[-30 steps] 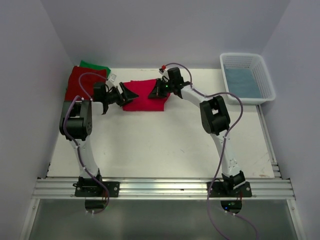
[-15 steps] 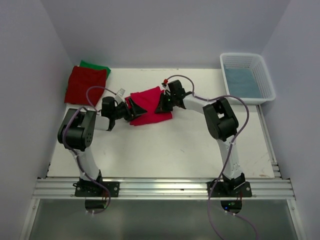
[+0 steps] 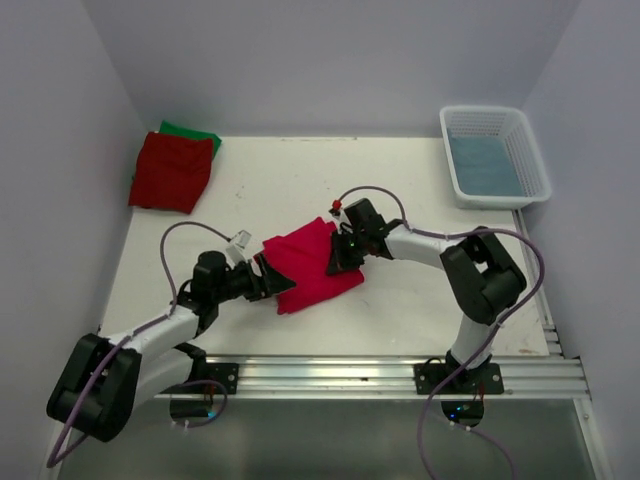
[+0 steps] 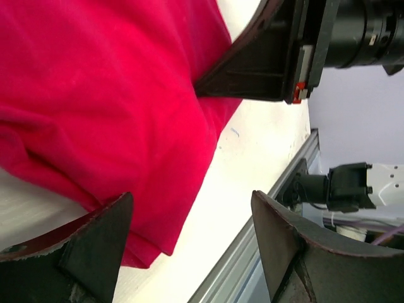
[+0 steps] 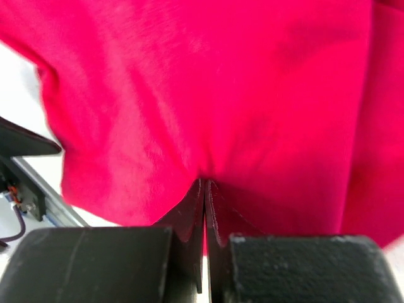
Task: Fold and stack the t-shirts
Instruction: Fold the long partially folded tshirt into a neat square
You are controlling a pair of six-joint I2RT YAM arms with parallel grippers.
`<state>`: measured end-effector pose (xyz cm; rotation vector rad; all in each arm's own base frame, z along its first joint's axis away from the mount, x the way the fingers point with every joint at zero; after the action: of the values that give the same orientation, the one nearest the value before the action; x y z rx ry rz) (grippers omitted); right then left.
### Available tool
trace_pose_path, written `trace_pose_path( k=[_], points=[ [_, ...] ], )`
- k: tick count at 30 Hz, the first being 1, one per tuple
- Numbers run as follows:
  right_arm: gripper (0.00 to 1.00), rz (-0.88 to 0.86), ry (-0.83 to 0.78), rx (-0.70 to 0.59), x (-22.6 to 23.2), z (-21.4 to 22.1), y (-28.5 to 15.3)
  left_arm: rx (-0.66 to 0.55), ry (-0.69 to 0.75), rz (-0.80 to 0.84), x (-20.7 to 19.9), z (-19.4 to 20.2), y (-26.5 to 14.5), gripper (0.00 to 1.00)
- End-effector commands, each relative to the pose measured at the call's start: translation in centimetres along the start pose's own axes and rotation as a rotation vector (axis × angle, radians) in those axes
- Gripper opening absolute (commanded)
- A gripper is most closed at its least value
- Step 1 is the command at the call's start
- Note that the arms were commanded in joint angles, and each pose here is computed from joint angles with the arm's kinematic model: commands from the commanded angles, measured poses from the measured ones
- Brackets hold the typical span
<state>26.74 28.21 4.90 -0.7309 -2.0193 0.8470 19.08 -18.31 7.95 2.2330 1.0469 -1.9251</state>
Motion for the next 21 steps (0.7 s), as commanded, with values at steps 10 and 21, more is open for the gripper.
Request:
trace_pose_path(
  k=[10, 21],
  points=[
    [0.0, -0.03, -0.093, -0.134, 3.0, -4.6, -4.9, -0.194, 0.007, -0.509, 2.8, -4.8, -2.6, 0.79],
    [0.0, -0.063, -0.052, -0.12, 2.6, -4.1, -2.6, -0.205, -0.079, -0.56, 5.2, -1.9, -4.3, 0.82]
  ],
)
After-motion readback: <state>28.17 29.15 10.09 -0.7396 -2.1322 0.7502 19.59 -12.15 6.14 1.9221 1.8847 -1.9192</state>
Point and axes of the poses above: each gripper's point midway between its finger pads, its own y axis out along the fingers, its own x axis along the line the jaws close on, z = x × y, the point moved 3 cm from there along -y, back along the fingers, and after that the axes turned 11 degrees about -y, right-handed, at the moved point
